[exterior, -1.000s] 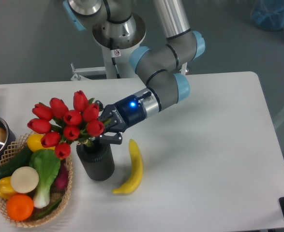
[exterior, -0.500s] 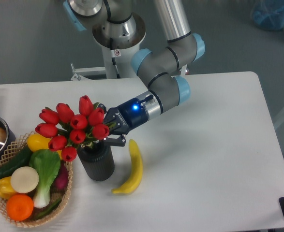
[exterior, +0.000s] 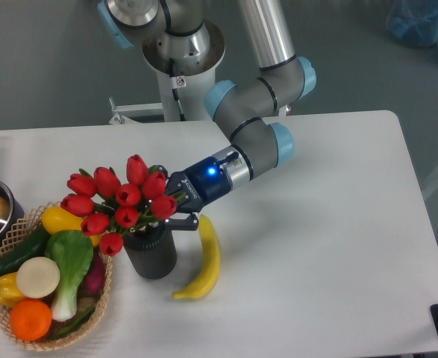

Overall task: Insert the flowers into the vase
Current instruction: 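Lower the tulip stems down into the dark grey vase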

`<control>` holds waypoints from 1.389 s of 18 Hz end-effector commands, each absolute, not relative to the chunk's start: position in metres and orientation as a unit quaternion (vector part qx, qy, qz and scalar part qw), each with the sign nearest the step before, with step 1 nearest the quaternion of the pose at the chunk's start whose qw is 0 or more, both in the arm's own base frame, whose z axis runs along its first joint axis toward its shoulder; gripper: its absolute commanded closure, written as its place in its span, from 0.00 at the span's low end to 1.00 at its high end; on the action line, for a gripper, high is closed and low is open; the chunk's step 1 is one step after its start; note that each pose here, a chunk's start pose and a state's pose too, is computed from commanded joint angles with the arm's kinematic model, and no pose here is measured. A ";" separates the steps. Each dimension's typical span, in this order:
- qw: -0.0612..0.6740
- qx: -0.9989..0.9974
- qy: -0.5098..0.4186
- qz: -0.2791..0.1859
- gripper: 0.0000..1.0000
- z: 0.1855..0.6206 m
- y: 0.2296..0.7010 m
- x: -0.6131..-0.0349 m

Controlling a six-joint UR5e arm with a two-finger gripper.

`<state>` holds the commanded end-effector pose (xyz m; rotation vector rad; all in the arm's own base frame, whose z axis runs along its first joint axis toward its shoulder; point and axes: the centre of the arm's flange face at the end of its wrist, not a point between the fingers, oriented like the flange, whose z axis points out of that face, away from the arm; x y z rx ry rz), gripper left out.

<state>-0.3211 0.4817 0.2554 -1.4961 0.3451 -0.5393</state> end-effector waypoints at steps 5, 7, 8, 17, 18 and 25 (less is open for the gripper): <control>0.686 -0.669 0.154 -0.241 0.62 0.255 0.481 -0.321; 0.686 -0.669 0.154 -0.241 0.62 0.254 0.482 -0.321; 0.685 -0.669 0.153 -0.242 0.61 0.254 0.482 -0.321; 0.684 -0.672 0.154 -0.237 0.43 0.254 0.479 -0.323; 0.685 -0.672 0.154 -0.236 0.36 0.255 0.478 -0.323; 0.683 -0.674 0.156 -0.233 0.13 0.257 0.478 -0.323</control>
